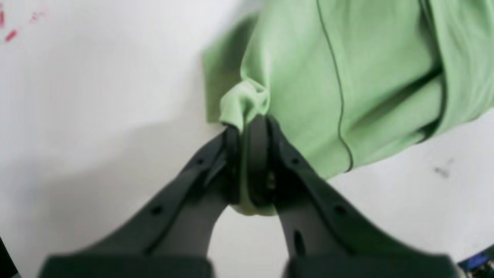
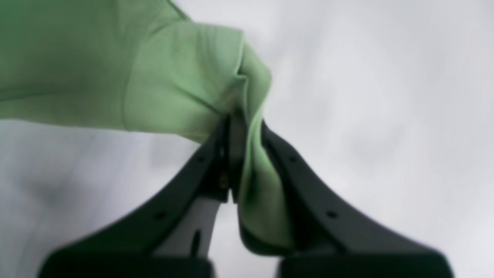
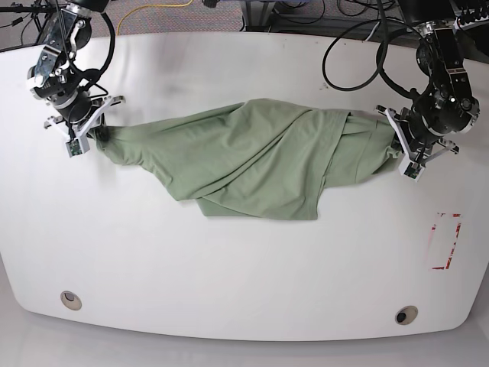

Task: Fold the T-shirt properly
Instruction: 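Lift the stretched polo with both grippers and lay it flat, then drag the polo with the left gripper toward the right gripper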

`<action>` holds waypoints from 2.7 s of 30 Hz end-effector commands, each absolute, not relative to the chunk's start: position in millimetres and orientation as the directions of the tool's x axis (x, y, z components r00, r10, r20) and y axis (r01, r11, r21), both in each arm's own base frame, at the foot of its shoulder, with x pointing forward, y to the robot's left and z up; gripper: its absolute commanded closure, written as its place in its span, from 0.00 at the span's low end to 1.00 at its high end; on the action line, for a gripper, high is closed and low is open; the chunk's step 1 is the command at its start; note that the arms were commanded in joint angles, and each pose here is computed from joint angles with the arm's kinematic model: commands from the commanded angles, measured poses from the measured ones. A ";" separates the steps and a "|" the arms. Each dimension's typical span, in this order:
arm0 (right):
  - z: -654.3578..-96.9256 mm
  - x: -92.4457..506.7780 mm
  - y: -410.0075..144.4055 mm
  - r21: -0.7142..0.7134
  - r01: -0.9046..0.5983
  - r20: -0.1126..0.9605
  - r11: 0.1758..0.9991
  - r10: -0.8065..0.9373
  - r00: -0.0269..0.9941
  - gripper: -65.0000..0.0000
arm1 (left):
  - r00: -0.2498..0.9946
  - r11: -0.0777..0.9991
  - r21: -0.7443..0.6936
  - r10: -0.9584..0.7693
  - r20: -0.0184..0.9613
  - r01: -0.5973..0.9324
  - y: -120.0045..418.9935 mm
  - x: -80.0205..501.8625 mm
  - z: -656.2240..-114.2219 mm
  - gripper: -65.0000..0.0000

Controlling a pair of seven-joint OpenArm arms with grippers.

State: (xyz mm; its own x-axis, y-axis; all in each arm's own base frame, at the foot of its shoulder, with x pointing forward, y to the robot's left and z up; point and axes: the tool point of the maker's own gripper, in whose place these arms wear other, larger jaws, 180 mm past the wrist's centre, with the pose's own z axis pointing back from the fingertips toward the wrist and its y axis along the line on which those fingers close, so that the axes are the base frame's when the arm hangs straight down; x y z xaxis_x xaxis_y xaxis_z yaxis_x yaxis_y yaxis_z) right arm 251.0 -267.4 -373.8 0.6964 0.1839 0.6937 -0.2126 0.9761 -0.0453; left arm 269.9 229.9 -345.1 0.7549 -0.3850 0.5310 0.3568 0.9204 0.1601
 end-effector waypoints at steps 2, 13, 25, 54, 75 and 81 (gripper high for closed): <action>-367.1 252.0 -267.1 -0.046 -0.212 0.717 0.976 0.181 0.674 1.00 | 0.743 0.913 0.190 -0.405 0.533 0.361 237.4 268.8 -339.6 0.99; -371.8 248.7 -260.7 -0.028 -0.213 0.714 0.977 0.168 0.680 1.00 | 0.747 0.913 0.187 -0.405 0.526 0.363 237.4 265.6 -342.0 0.99; -371.8 249.7 -258.8 -0.022 -0.211 0.717 0.977 0.163 0.678 1.00 | 0.747 0.912 0.188 -0.406 0.526 0.363 237.9 265.7 -341.9 0.99; -372.0 250.7 -256.5 -0.017 -0.211 0.720 0.977 0.158 0.676 1.00 | 0.704 0.863 0.209 -0.498 0.507 0.460 232.1 260.5 -342.1 0.39; -371.0 252.5 -256.0 -0.017 -0.212 0.723 0.977 0.159 0.673 1.00 | 0.633 0.926 -0.024 -0.238 0.737 0.377 201.5 343.3 -293.3 0.39; -368.6 255.9 -256.0 -0.019 -0.212 0.729 0.977 0.159 0.666 1.00 | 0.707 0.934 -0.218 -0.049 0.706 0.282 193.6 373.1 -310.4 0.39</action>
State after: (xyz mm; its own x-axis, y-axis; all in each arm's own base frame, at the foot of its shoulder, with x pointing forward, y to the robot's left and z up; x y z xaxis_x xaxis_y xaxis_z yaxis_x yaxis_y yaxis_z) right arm 243.6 -253.4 -383.9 0.7093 0.1521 0.6883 -0.2085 0.9780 -0.0014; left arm 351.7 194.5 -321.6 0.7282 -0.1046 0.6773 0.2967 0.9390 -0.1739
